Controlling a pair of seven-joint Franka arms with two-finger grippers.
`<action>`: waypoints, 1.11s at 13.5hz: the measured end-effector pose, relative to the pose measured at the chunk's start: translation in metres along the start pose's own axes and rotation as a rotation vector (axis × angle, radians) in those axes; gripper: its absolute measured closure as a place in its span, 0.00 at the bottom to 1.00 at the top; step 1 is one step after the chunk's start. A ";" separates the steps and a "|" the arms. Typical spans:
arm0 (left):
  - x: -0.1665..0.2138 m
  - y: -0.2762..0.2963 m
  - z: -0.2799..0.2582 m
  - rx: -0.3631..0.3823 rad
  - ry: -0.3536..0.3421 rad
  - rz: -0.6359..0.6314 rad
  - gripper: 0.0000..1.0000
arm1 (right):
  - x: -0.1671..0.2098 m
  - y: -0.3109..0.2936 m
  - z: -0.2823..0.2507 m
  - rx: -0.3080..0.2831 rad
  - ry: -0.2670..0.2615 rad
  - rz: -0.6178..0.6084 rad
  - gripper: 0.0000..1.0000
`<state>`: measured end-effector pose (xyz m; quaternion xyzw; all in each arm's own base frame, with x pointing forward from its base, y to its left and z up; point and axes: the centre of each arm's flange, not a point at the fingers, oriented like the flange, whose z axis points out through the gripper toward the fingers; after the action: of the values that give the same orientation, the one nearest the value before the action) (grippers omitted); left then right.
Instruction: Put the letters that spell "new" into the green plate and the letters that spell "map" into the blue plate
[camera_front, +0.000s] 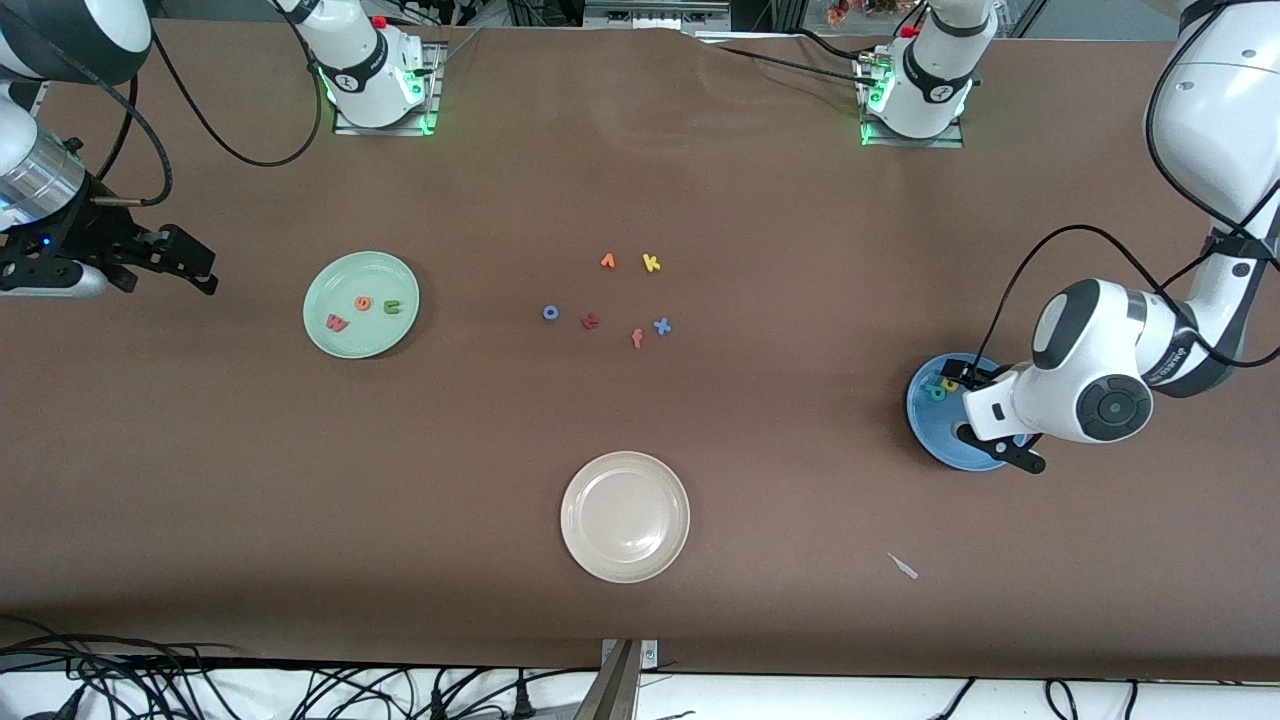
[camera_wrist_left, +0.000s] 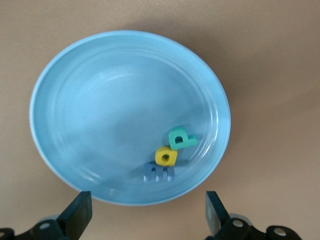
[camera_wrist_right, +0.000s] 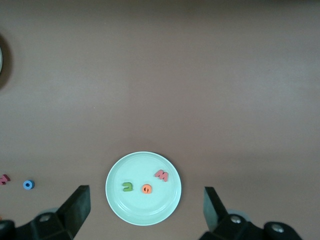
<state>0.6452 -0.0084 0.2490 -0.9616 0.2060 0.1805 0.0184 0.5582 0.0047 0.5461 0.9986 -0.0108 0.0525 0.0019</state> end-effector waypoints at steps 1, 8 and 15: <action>-0.003 -0.003 -0.006 0.006 -0.001 -0.006 0.00 | 0.000 0.000 0.000 0.000 0.000 0.000 0.00; -0.026 -0.017 -0.045 -0.013 0.017 -0.074 0.00 | 0.000 0.000 0.001 0.000 -0.001 0.000 0.00; -0.093 0.013 -0.172 -0.087 0.120 -0.310 0.00 | 0.000 0.000 0.001 0.000 -0.003 0.000 0.00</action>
<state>0.6195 -0.0029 0.4436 -0.9908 0.0481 0.1264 -0.0079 0.5579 0.0048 0.5446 0.9986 -0.0108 0.0510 0.0019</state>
